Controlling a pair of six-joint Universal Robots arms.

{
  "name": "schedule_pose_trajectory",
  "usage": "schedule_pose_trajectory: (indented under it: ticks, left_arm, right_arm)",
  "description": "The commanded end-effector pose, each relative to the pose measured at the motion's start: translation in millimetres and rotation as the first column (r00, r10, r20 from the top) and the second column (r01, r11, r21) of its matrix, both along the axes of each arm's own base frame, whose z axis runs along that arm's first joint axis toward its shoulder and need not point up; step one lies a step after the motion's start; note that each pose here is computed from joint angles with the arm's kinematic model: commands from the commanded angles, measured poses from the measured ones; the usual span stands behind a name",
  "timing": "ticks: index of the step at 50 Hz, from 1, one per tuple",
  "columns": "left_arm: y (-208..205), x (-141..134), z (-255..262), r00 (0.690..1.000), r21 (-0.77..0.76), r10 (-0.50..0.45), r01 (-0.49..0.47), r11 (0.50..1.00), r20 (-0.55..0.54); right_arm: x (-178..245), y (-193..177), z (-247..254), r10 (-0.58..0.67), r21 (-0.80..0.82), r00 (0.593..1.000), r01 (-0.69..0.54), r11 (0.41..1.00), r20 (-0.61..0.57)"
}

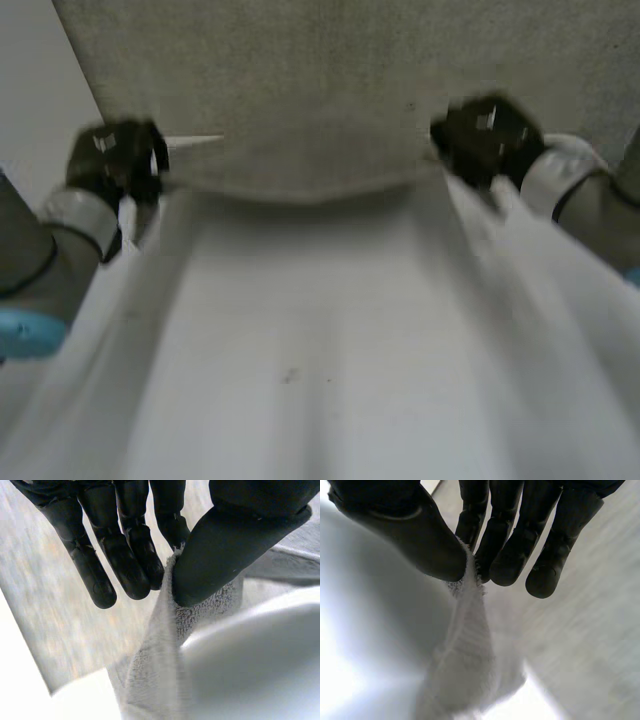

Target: Fold the towel.

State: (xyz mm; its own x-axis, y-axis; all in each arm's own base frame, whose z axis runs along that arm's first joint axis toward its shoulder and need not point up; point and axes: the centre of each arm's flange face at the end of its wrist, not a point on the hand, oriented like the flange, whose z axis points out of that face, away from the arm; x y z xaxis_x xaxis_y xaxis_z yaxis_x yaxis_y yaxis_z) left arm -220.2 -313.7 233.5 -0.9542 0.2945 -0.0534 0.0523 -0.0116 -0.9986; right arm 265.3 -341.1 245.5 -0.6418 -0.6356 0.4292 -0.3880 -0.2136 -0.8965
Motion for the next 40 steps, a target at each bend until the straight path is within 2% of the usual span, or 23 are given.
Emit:
schedule_pose_trajectory:
  ticks: [1,3,5,9,11,17,28,40]
  left_arm:
    - [25,7,-64,0.982,0.163,-0.031,0.000,0.987,0.185]
    - [32,9,-80,0.965,0.189,-0.049,0.000,0.982,0.256]
    - [32,12,-84,0.960,0.188,-0.047,-0.006,0.982,0.275]
    - [28,20,-85,0.960,0.175,-0.019,-0.031,0.984,0.278]
    - [25,25,-81,0.961,0.160,0.001,-0.047,0.986,0.275]
    - [23,26,-75,0.963,0.142,0.014,-0.054,0.988,0.268]
    - [22,28,-62,0.967,0.104,0.033,-0.062,0.993,0.253]
    - [21,26,-57,0.981,0.106,0.038,-0.059,0.993,0.191]
  right_arm:
    - [-22,20,-84,0.006,0.206,0.985,0.030,0.978,-0.171]
    - [-26,27,-107,0.014,0.283,0.983,0.038,0.958,-0.181]
    - [-27,30,-115,0.011,0.316,0.984,0.046,0.948,-0.176]
    - [-30,30,-121,-0.021,0.361,0.991,0.067,0.930,-0.131]
    - [-31,29,-122,-0.067,0.388,0.996,0.085,0.918,-0.059]
    - [-34,28,-122,-0.140,0.430,0.989,0.105,0.897,0.050]
    - [-50,15,-119,-0.271,0.388,0.959,0.221,0.895,0.079]
    - [-46,20,-126,-0.287,0.438,0.952,0.214,0.873,0.107]
